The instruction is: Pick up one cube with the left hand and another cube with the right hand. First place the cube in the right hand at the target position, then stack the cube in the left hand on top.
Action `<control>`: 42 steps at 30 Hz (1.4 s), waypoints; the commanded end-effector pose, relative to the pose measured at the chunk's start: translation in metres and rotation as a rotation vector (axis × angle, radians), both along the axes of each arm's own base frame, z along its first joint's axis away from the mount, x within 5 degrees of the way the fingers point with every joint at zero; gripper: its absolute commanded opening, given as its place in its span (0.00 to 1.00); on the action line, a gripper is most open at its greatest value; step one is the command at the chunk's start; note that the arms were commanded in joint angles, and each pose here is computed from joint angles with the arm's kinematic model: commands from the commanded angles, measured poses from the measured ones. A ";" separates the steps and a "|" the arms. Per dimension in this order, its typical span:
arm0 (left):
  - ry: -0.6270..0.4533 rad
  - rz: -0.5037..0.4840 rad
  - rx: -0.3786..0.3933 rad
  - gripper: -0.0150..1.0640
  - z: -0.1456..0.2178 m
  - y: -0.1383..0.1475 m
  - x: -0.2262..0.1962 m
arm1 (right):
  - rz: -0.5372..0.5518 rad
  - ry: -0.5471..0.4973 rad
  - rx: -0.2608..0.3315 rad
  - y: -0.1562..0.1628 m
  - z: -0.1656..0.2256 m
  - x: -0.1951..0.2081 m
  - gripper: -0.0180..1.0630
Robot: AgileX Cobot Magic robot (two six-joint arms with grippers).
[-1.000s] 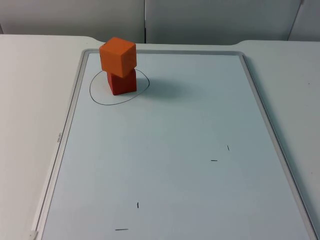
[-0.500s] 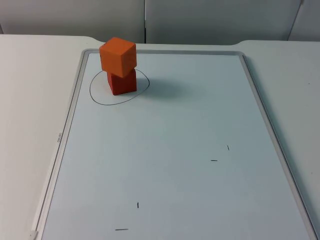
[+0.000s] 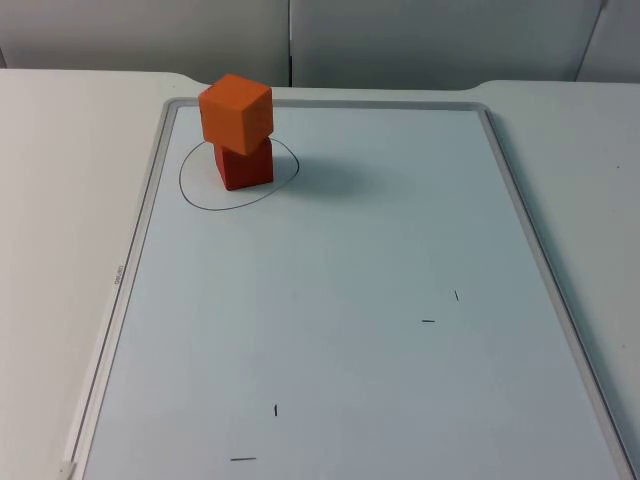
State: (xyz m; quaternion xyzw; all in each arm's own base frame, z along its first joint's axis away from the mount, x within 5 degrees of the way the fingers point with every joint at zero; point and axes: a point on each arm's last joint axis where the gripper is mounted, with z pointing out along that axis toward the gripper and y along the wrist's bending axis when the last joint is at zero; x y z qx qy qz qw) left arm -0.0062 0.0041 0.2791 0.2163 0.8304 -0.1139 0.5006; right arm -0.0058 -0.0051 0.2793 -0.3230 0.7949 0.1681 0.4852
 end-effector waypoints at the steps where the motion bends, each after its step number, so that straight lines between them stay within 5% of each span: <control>1: -0.009 -0.003 -0.012 0.99 0.000 0.000 0.000 | -0.001 -0.006 0.006 0.001 -0.001 0.001 0.69; 10: -0.009 -0.003 -0.012 0.99 0.000 0.000 0.000 | -0.001 -0.007 0.006 0.001 -0.001 0.001 0.70; 16: -0.009 -0.003 -0.012 0.99 0.000 0.000 0.000 | -0.035 0.007 0.022 -0.001 -0.001 0.002 0.99; 42: -0.009 -0.003 -0.012 0.99 0.000 0.000 0.000 | -0.052 0.015 0.033 -0.001 -0.001 0.002 0.99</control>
